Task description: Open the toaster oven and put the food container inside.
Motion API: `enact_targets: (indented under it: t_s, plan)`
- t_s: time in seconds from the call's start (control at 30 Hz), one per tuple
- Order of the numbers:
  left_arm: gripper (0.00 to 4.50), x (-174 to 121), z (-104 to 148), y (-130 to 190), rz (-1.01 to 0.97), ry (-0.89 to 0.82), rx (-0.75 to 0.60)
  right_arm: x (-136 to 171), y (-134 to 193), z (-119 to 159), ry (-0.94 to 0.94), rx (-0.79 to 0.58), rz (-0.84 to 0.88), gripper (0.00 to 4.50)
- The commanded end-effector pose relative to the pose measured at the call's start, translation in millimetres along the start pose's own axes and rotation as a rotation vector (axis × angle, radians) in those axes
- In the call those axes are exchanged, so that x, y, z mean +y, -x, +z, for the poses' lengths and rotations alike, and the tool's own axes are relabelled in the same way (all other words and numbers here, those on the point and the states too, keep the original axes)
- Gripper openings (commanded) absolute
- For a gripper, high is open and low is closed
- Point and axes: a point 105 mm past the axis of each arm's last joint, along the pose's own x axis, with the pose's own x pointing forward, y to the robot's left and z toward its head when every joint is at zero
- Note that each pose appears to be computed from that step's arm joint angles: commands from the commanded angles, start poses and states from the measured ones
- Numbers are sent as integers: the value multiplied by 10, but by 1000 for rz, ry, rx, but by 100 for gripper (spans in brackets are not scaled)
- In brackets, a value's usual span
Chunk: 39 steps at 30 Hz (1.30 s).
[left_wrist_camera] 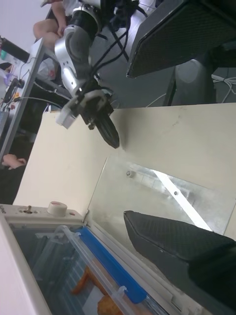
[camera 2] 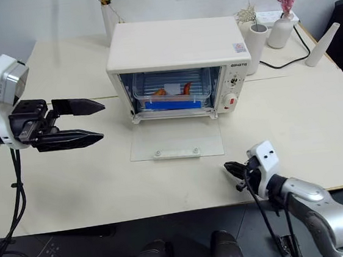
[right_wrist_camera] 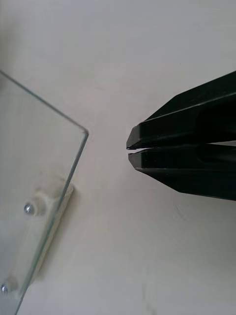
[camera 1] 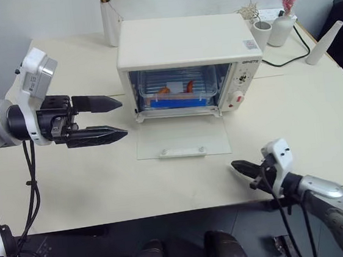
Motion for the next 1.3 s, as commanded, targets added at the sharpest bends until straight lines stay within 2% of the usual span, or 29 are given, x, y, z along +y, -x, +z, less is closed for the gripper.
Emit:
enact_targets:
  t_s: [0.03, 0.13, 0.23, 0.33, 0.47, 0.53, 0.6, 0.7, 0.93, 1.07, 1.3]
  plan:
    - [448, -42, 137, 2, 13, -94, 1, -73, -140, 58, 23, -60, -51, 10]
    - [448, 4, 153, -9, 52, -135, 7, -97, -250, 150, 14, -107, -60, 10]
    - [448, 14, 171, 6, 61, -142, 1, -58, -245, 377, 30, -173, -16, 10]
    - [448, 50, 198, 53, 90, -143, -14, -31, -123, 812, 70, -282, 35, 10]
    - [448, 122, 208, 125, 140, -141, -30, -151, 60, 1429, 89, -443, 19, 10]
    - [448, 157, 205, 148, 163, -140, -40, -201, 133, 1570, 101, -459, 20, 10]
    - [448, 175, 196, 168, 175, -135, -46, -230, 199, 1593, 120, -431, 39, 10]
    - [450, 217, 150, 220, 201, -126, -40, -240, 345, 1567, 152, -352, 113, 70]
    - [450, 304, 49, 435, 265, -108, -8, -414, 883, 1605, 234, -166, 205, 307]
    - [450, 309, 10, 537, 281, -122, 22, -490, 1054, 1703, 244, -148, 211, 449]
    - [450, 319, 51, 634, 294, -142, 26, -576, 1126, 1772, 280, -148, 194, 449]
